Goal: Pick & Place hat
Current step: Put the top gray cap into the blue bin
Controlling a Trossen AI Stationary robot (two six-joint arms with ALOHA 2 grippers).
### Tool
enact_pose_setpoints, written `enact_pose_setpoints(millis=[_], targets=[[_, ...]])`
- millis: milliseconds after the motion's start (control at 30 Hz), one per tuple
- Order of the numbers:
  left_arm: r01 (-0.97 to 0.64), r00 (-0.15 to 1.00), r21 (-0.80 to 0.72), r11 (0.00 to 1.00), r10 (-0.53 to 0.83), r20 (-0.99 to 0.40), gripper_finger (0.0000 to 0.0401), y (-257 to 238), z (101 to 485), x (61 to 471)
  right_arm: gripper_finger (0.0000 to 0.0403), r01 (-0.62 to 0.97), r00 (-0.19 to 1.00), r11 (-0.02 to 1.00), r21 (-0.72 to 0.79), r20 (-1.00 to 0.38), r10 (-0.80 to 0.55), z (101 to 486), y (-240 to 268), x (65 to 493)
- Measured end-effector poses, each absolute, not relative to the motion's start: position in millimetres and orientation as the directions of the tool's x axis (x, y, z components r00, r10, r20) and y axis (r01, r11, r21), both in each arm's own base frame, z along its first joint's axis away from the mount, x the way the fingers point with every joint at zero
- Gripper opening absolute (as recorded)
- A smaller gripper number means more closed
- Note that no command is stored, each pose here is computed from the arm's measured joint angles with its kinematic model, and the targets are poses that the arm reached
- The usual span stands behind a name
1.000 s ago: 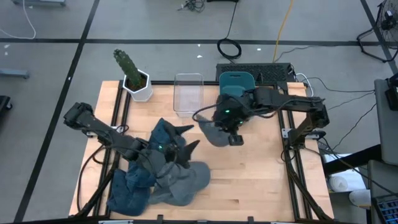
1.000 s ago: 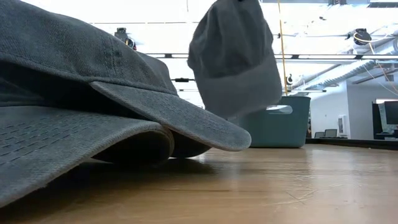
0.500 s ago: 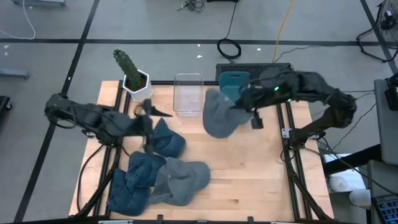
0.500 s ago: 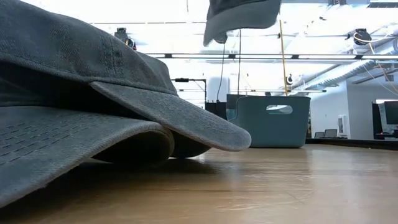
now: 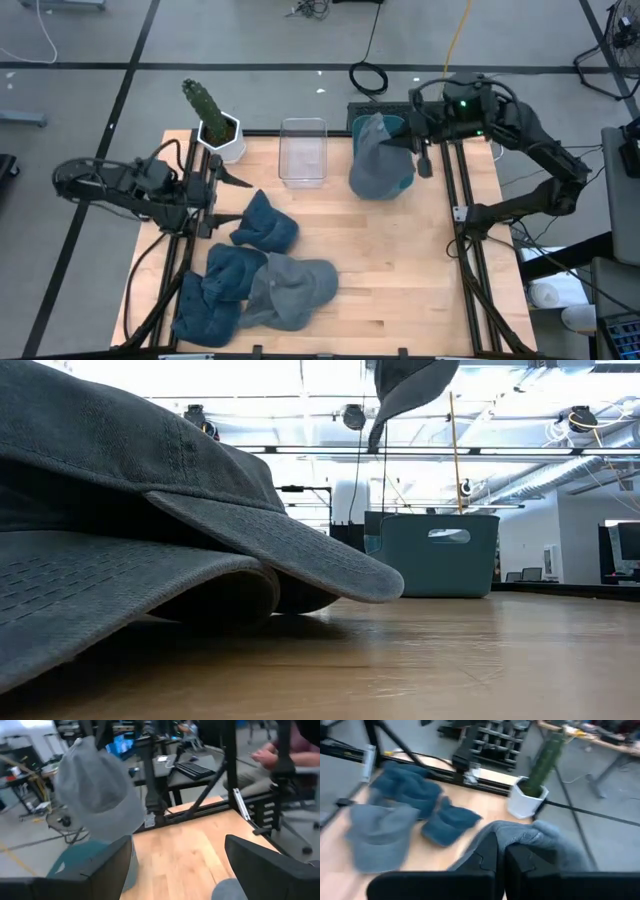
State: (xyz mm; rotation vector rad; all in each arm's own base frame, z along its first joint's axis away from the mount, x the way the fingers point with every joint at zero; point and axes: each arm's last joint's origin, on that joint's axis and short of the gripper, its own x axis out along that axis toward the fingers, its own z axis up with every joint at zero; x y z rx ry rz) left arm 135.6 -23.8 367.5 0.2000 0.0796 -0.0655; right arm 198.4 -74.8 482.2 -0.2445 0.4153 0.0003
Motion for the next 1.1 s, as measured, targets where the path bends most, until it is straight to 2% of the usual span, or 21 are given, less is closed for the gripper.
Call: enact_pose_setpoints(millis=[100,200,333,400,533,667,867,933,1033,1100], targets=[[0.013,1.0,0.133,0.991,-0.01,-0.029,0.0321,-15.2,348.0,121.0,0.0,0.044,0.921,0.966,-0.256,-0.363,-0.138,473.7,-93.3,193.7],[-0.066,0.998,0.085,0.994,0.065,0.01,0.0318,-8.8,338.3,108.2,0.0,0.051,0.902,0.954,-0.295,-0.397,-0.171,466.4,-100.9,187.5],[-0.179,0.984,0.063,0.982,0.178,0.03,0.0319,-3.2,331.8,100.4,0.0,-0.109,0.864,0.967,-0.23,-0.503,-0.022,450.6,-102.1,188.9],[-0.185,0.983,0.066,0.981,0.185,0.009,0.0322,-2.8,326.2,101.5,0.0,-0.208,0.841,0.958,-0.197,-0.536,0.073,444.4,-99.5,188.1],[-0.185,0.983,0.076,0.98,0.185,0.0,0.0325,-3.1,325.0,104.1,0.0,-0.327,0.8,0.93,-0.166,-0.573,0.179,438.1,-94.0,183.0],[-0.183,0.983,0.083,0.98,0.185,-0.02,0.0319,-3.5,323.0,107.8,0.0,-0.408,0.747,0.911,-0.055,-0.595,0.299,431.8,-87.9,177.2],[-0.183,0.982,0.082,0.98,0.185,-0.022,0.0314,-3.6,322.8,108.3,0.0,-0.422,0.692,0.905,0.054,-0.625,0.36,427.0,-82.4,169.3],[-0.183,0.982,0.085,0.979,0.185,-0.022,0.0317,-3.6,322.8,108.3,0.0,-0.372,0.674,0.926,0.062,-0.668,0.315,425.1,-82.8,167.3],[-0.183,0.982,0.086,0.979,0.185,-0.022,0.0323,-3.6,322.9,108.3,0.0,-0.242,0.618,0.97,0.011,-0.77,0.162,420.6,-87.7,166.1],[-0.183,0.982,0.086,0.979,0.185,-0.022,0.0325,-3.6,322.9,108.3,0.0,-0.221,0.596,0.975,0.001,-0.791,0.136,418.6,-89.3,166.6]])
